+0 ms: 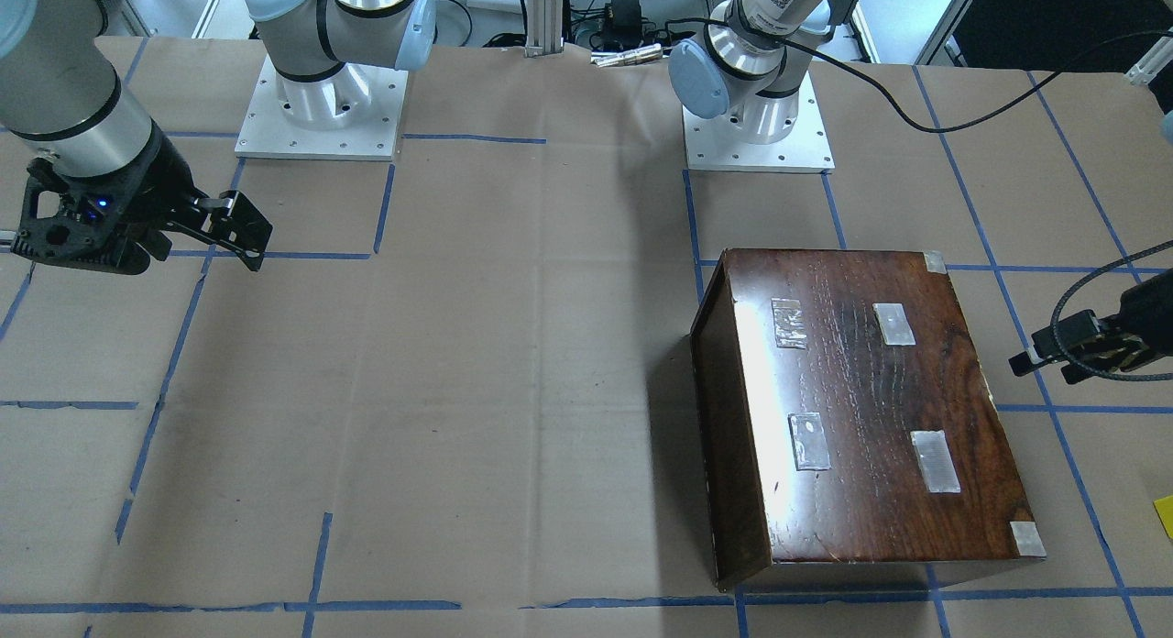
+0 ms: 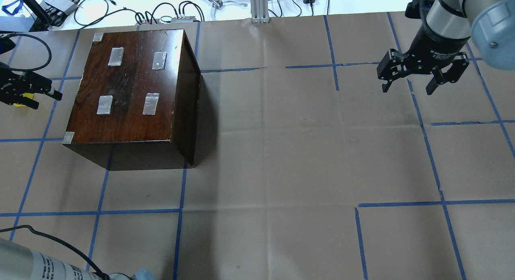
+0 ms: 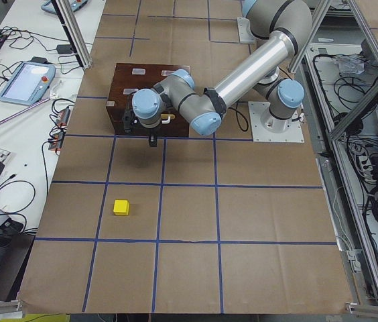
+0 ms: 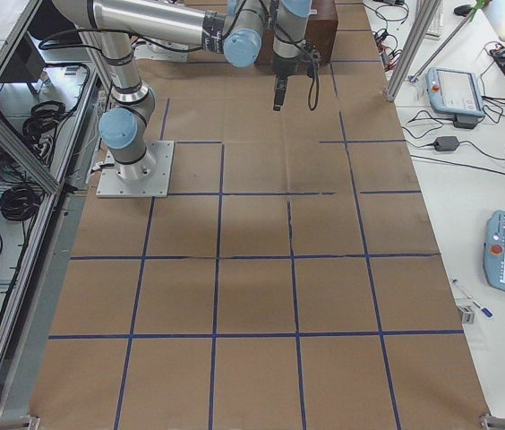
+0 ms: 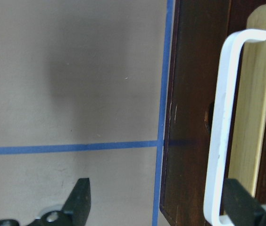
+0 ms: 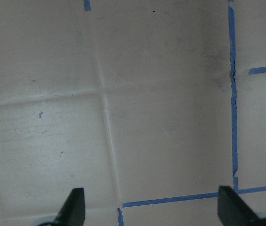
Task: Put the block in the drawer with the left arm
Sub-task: 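Hook the white handle with the left gripper and pull the drawer open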
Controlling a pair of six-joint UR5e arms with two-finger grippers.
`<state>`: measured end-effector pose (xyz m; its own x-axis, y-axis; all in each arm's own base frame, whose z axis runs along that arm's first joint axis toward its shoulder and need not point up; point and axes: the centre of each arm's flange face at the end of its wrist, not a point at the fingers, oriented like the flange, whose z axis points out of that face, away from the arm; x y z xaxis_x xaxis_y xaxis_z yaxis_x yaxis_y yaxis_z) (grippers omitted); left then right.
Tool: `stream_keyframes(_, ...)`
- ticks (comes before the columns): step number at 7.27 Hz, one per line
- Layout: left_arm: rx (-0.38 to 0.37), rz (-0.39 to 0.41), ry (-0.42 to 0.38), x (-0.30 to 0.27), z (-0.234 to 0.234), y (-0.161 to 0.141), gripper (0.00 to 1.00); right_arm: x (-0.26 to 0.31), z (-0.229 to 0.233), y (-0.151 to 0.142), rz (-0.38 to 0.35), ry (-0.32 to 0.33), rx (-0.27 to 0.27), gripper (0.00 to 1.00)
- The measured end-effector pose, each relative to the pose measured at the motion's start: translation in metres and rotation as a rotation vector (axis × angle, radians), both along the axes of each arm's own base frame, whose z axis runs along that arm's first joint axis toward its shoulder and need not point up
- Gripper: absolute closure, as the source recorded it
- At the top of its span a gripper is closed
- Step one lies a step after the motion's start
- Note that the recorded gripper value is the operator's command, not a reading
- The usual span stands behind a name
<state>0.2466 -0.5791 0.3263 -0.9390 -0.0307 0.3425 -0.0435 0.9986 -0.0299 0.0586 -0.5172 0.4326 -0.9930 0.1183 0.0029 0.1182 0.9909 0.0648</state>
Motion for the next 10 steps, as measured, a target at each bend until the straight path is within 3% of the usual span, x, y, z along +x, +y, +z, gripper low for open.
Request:
stream_keyframes(3,-0.031,0.000,0.071,-0.006,-0.012,-0.009,0.01,0.000,0.000,0.000,0.000,0.000,0.001,0.00)
stream_keyframes(10,-0.009,-0.024,0.103,-0.019,-0.035,-0.022,0.01,0.000,0.000,0.000,0.000,0.000,0.000,0.00)
